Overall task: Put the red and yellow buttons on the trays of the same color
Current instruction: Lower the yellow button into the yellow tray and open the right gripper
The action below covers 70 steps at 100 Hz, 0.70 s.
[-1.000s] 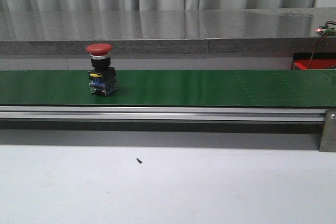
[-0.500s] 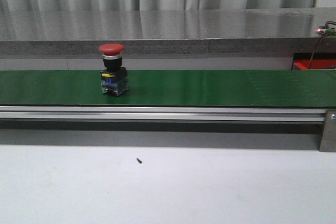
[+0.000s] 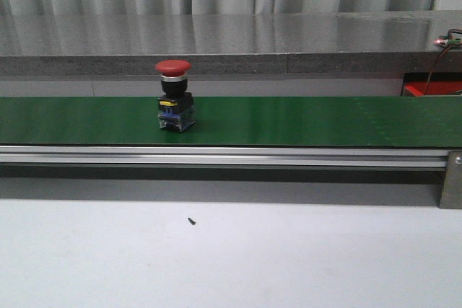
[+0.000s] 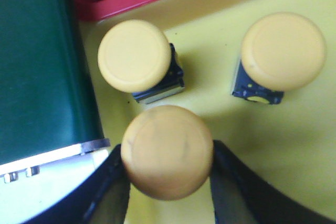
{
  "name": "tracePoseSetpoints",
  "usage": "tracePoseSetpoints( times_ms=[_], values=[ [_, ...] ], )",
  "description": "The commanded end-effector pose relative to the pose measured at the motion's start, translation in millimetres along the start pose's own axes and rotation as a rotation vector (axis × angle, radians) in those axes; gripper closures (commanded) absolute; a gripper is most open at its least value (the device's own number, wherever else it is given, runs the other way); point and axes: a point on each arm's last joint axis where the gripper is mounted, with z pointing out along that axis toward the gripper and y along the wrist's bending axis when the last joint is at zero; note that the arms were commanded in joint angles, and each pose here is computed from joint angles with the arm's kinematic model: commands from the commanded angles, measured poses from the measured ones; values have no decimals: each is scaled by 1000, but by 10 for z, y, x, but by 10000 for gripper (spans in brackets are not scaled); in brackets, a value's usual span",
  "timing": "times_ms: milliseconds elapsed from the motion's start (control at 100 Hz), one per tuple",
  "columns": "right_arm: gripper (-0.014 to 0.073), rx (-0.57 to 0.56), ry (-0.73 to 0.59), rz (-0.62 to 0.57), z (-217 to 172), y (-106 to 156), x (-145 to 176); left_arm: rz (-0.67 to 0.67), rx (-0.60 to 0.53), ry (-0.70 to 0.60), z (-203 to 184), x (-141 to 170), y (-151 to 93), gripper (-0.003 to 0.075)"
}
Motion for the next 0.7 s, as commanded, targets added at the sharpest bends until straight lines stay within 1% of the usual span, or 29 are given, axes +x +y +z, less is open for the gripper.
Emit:
tracePoseSetpoints(
  times_ms=[0, 60, 130, 690],
  values=[
    [271, 12, -84, 13, -78, -11, -121, -14, -3, -91, -50, -132, -9, 740],
    [197, 13, -85, 13, -78, -12, -122, -14, -3, -91, -50, -132, -9, 740],
    [159, 13, -86, 13, -78, -12, -123, -14, -3, -91, -50, -132, -9, 740],
    [161, -1, -81, 9, -113, 19, -114, -14, -3, -91, -50, -132, -9, 740]
  ],
)
